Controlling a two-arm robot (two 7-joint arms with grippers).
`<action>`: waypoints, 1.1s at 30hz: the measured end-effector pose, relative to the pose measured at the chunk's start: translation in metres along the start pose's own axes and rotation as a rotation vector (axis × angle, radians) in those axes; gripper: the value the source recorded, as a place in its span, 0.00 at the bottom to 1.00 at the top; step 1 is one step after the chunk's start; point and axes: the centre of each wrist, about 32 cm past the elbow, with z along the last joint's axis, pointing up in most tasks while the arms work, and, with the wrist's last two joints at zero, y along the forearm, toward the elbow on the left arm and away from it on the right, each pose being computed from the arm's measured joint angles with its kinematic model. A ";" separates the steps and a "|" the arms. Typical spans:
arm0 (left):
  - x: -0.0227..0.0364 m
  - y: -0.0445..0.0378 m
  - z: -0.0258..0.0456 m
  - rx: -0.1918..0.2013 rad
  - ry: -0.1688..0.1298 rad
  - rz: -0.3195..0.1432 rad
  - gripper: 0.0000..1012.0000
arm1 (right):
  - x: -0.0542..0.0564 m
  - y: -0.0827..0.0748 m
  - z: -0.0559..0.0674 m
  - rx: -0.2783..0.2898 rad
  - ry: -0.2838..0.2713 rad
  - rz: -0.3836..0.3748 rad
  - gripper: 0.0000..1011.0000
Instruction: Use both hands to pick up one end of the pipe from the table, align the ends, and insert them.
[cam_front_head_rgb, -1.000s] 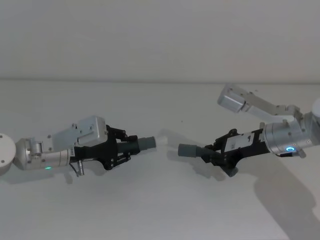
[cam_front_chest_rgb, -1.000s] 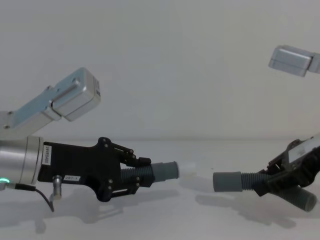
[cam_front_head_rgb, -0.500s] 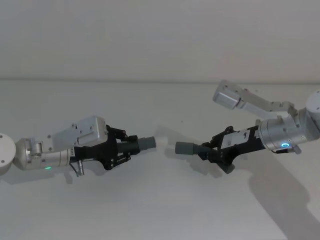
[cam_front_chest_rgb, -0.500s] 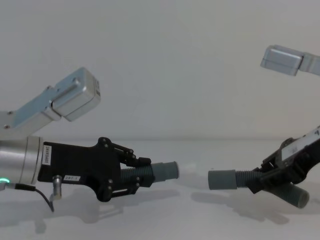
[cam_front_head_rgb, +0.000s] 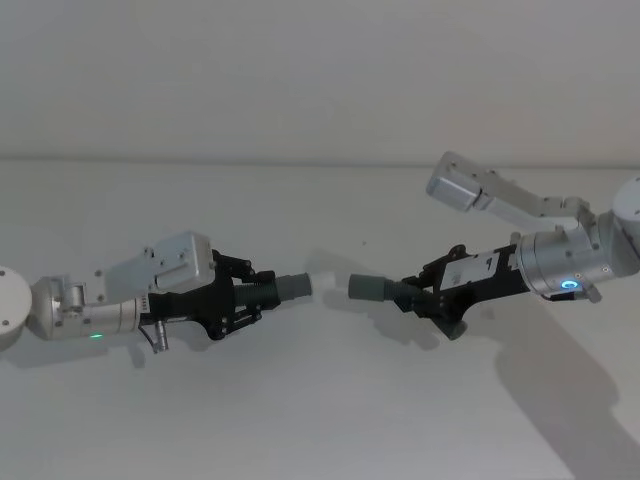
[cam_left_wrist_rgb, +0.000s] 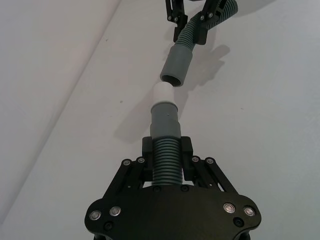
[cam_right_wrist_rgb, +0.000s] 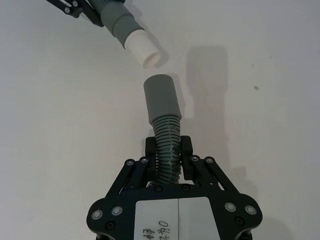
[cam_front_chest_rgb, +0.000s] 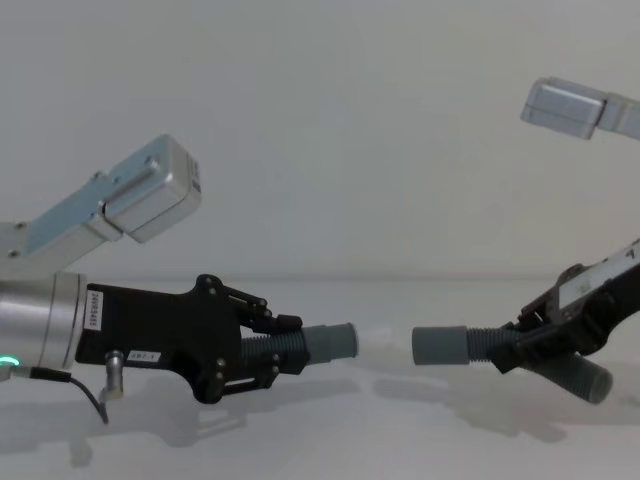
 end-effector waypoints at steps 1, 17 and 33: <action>0.0000 0.0000 0.0000 0.000 0.000 0.000 0.31 | 0.000 0.000 0.000 0.001 -0.001 0.000 0.27; 0.0000 0.0000 0.0000 0.000 0.000 0.000 0.31 | 0.000 0.000 0.007 0.014 -0.019 0.007 0.27; 0.0000 0.0000 0.0000 0.000 0.000 0.000 0.31 | 0.001 0.004 0.012 0.001 -0.037 0.025 0.27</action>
